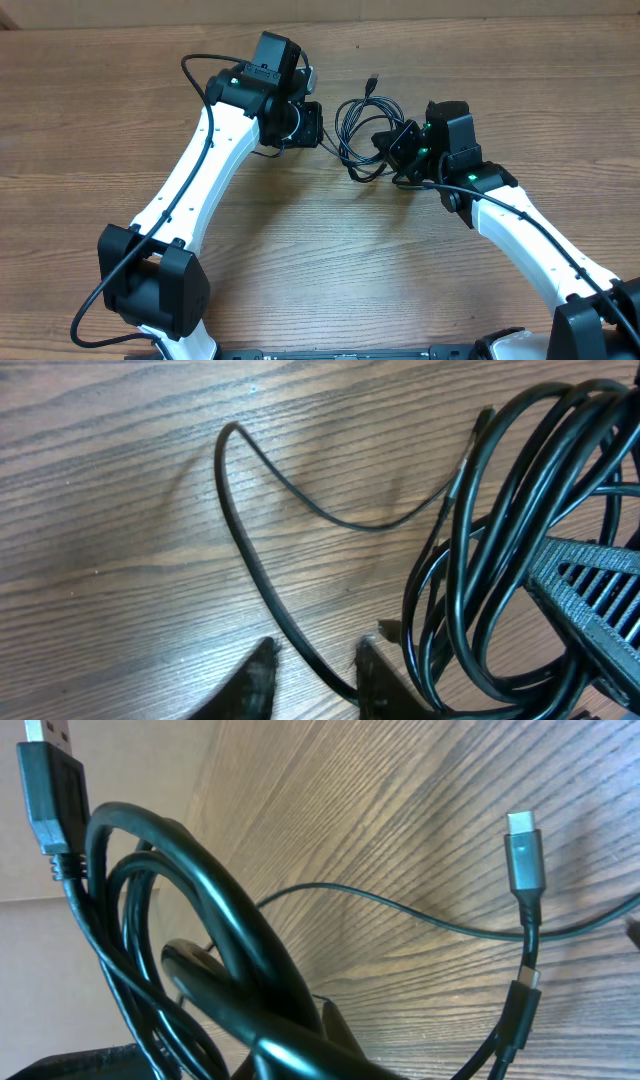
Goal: Untangle cables
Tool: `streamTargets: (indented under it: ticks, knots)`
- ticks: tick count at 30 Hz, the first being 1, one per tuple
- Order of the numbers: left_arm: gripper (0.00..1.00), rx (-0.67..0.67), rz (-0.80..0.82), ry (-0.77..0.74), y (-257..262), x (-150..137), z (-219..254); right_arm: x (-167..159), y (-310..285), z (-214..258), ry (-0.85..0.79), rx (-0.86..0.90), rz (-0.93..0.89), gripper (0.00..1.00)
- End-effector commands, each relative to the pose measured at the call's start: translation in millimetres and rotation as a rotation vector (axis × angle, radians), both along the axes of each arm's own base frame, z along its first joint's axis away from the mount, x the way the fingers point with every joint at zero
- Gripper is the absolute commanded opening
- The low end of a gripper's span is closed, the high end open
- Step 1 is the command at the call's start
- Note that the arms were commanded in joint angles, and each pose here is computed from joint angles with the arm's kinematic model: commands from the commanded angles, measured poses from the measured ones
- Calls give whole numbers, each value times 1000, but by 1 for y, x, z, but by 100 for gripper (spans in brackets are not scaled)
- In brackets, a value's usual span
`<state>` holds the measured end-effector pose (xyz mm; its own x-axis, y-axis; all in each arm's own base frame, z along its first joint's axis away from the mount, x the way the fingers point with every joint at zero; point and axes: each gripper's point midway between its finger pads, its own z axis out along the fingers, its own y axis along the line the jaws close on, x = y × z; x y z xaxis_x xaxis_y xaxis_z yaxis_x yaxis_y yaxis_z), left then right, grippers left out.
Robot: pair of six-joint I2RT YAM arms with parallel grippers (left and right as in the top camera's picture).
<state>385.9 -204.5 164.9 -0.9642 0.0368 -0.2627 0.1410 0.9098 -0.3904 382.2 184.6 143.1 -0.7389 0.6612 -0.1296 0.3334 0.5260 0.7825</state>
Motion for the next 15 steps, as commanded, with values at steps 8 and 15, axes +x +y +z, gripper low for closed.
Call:
streamTargets:
  ticks: [8,15]
  knots:
    - [57,-24,99,64,-3,-6,-12,6,4,16,-39,37,16,4]
    - [10,-41,119,81,-18,-11,-24,6,5,15,-35,38,18,4]
